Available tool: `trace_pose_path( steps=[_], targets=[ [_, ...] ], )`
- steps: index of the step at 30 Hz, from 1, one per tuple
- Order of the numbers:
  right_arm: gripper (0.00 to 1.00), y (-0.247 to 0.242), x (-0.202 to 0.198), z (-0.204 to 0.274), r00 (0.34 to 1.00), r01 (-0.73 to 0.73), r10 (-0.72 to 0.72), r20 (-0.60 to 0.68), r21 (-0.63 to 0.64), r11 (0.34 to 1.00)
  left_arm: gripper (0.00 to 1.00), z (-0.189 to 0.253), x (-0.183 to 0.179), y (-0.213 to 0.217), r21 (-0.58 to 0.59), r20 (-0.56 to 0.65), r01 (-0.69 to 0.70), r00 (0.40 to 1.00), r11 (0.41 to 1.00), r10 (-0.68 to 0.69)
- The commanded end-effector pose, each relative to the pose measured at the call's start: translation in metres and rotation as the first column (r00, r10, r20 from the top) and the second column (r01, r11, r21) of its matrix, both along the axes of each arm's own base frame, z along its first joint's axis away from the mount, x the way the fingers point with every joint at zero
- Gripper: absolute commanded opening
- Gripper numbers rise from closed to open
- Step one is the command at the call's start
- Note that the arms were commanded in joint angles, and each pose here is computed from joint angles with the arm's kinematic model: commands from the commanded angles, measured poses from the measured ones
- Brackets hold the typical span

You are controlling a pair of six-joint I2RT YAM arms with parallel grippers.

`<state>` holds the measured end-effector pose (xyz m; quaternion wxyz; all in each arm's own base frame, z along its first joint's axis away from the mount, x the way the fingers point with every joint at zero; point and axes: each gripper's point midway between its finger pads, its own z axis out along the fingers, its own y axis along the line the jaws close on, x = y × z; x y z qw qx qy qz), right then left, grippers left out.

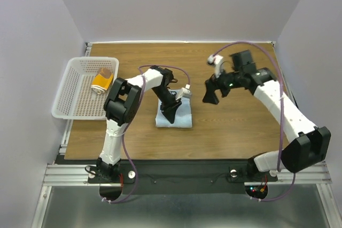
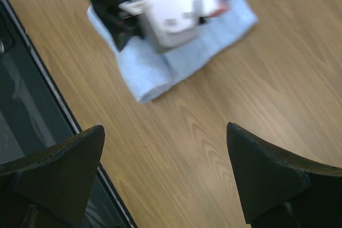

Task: Roll the towels
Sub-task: Roll the towel

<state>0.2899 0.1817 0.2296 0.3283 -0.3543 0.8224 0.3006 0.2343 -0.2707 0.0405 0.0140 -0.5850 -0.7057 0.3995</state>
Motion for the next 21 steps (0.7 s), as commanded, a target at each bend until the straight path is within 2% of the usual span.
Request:
trace_pose_path(
  steps=[1,2,4,7,8,11,15,17,21],
  targets=[
    [1.0,0.044,-0.027,-0.034,0.982,-0.152,0.17,0.083,-0.187,0.97,0.27,-0.039,-0.007,0.025,0.1,-0.066,0.071,0.996,0.992,-0.065],
    [1.0,0.05,-0.019,-0.041,0.976,-0.128,0.164,0.141,-0.238,0.963,0.27,-0.041,-0.008,0.026,0.103,-0.07,0.071,0.995,0.992,-0.064],
    [1.0,0.075,-0.027,-0.062,0.959,-0.186,0.24,0.152,-0.3,0.936,0.27,-0.045,-0.007,0.029,0.113,-0.068,0.081,0.995,0.99,-0.074],
    [1.0,0.088,-0.023,-0.078,0.945,-0.202,0.273,0.178,-0.337,0.919,0.27,-0.05,-0.007,0.031,0.121,-0.072,0.087,0.994,0.989,-0.079],
    [0.99,0.095,-0.014,-0.078,0.93,-0.189,0.282,0.236,-0.353,0.917,0.27,-0.051,-0.007,0.032,0.122,-0.072,0.089,0.994,0.989,-0.081],
    [0.96,0.116,-0.018,-0.096,0.887,-0.224,0.361,0.288,-0.416,0.881,0.27,-0.054,-0.007,0.033,0.125,-0.079,0.088,0.994,0.988,-0.078],
    [0.88,0.133,-0.034,-0.132,0.833,-0.294,0.468,0.294,-0.482,0.825,0.27,-0.054,-0.004,0.034,0.125,-0.078,0.079,0.994,0.989,-0.07],
    [0.86,0.139,-0.037,-0.138,0.824,-0.305,0.481,0.301,-0.479,0.823,0.27,-0.055,-0.003,0.034,0.128,-0.079,0.075,0.995,0.989,-0.065],
    [0.73,0.148,-0.055,-0.157,0.816,-0.375,0.522,0.25,-0.46,0.805,0.28,-0.054,0.004,0.033,0.126,-0.063,0.068,0.996,0.99,-0.06]
  ],
)
